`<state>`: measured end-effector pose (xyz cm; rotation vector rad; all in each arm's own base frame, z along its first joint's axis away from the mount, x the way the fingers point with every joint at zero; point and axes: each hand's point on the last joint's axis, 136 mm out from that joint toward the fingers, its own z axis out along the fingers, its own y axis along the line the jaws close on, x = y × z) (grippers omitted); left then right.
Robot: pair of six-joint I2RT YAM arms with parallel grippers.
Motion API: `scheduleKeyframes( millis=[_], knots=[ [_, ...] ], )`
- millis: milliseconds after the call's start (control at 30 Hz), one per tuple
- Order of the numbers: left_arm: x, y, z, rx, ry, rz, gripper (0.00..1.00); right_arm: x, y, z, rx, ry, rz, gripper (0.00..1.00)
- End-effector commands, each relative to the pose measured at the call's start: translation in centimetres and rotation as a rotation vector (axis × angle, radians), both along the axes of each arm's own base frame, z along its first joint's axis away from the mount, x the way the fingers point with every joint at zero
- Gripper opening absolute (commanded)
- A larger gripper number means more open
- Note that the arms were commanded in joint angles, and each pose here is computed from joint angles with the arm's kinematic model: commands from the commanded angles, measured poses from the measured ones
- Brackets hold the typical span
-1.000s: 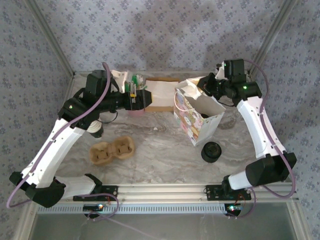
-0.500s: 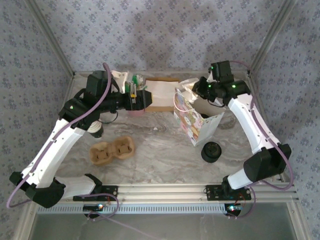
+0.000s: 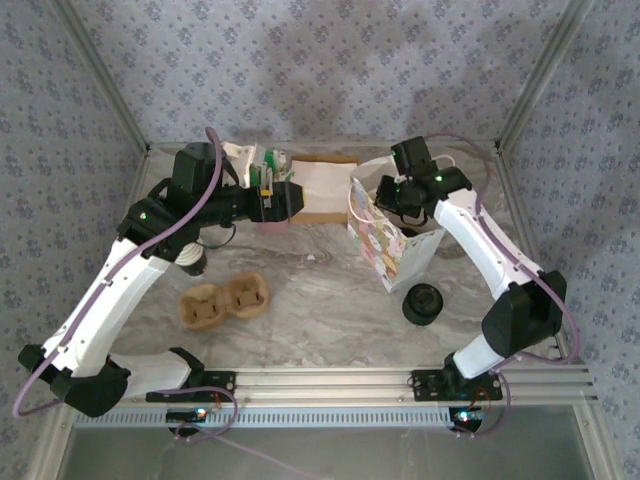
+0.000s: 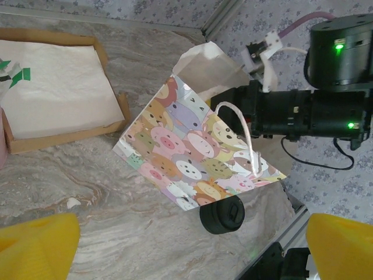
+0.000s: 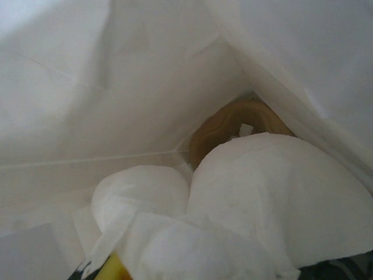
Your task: Pack the takeout coffee
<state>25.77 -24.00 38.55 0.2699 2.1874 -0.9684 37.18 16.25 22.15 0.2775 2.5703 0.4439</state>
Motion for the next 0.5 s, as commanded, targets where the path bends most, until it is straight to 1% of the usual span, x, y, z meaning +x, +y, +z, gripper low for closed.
scheduleKeyframes(
  millis=[0,367,467],
  knots=[
    [-0.2,0.4,1.3,-0.035,-0.035,0.007,0.99,-0.6,-0.5,-2.1,-0.073,0.043,0.023,0.0],
    [-0.1,0.3,1.2,-0.037,-0.031,0.009,0.99,-0.6,-0.3,-3.8,-0.111,0.065,0.046,0.0],
    [-0.1,0.3,1.2,-0.037,-0.03,0.009,0.99,-0.7,-0.4,-3.4,-0.124,0.056,0.048,0.05]
  ],
)
